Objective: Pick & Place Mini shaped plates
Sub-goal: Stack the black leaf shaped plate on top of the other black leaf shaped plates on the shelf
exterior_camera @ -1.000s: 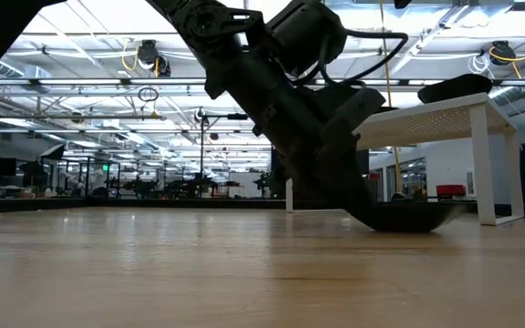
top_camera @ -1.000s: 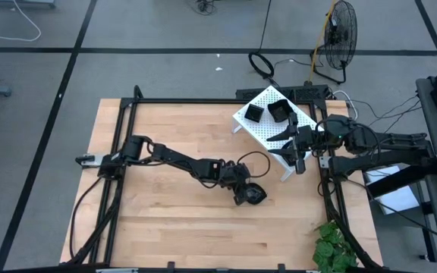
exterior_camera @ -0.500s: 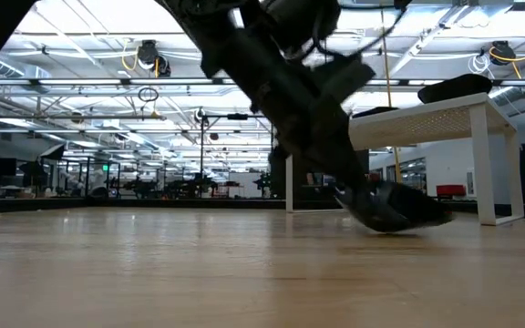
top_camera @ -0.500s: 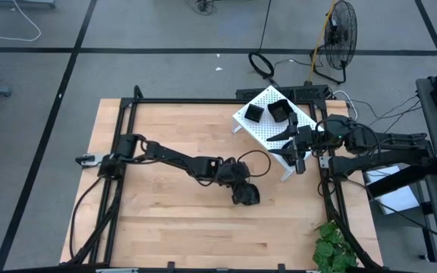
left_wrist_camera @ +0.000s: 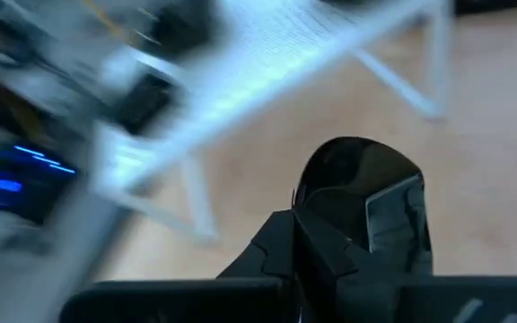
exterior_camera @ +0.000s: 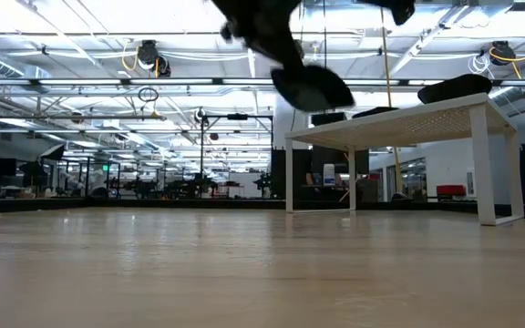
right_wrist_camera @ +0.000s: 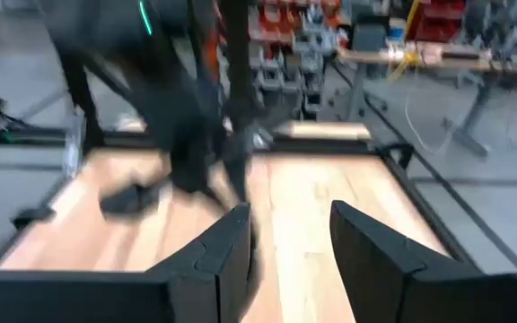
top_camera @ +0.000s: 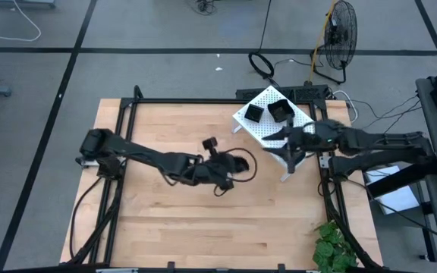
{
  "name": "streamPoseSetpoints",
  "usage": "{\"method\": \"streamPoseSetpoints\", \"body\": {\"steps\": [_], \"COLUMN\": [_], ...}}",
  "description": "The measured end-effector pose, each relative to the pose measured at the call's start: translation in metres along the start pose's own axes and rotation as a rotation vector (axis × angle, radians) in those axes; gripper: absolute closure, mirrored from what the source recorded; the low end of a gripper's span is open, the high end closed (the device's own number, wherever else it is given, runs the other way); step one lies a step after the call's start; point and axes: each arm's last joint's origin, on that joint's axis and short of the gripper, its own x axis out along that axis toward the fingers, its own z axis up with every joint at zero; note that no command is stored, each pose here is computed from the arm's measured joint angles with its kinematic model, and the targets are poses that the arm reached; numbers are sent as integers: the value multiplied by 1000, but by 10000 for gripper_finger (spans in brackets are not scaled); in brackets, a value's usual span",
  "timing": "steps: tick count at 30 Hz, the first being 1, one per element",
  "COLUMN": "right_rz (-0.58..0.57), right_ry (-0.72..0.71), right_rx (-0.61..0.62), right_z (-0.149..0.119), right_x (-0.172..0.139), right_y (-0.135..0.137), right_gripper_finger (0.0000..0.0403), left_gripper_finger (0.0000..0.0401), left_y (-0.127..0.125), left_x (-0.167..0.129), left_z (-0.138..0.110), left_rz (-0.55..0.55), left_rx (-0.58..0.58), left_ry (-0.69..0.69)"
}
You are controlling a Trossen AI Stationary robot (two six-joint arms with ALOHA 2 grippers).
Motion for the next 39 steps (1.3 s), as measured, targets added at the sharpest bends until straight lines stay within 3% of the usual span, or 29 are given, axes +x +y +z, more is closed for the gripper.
{"method": "streamPoseSetpoints", "body": {"steps": [5, 12, 28, 32, 39], "right_rz": [-29, -192, -189, -191, -188], "right_ry": [132, 161, 139, 132, 135], "right_rx": [-3, -145, -191, -196, -255], "right_z": [-22, -37, -44, -43, -43], "right_x": [31, 72, 94, 94, 93], "right_y": [9, 24, 27, 27, 27], "right_gripper_finger": [261, 261, 266, 294, 391], "left_gripper_finger": [399, 399, 398, 398, 386], "left_y": [16, 22, 22, 19, 14], "left_x": [-29, -34, -35, -37, -39], "left_z": [14, 17, 17, 17, 19], "left_rz": [163, 187, 192, 185, 99], "left_rx": [114, 172, 190, 196, 172], "left_ry": [-67, -69, -71, -75, -100]}}
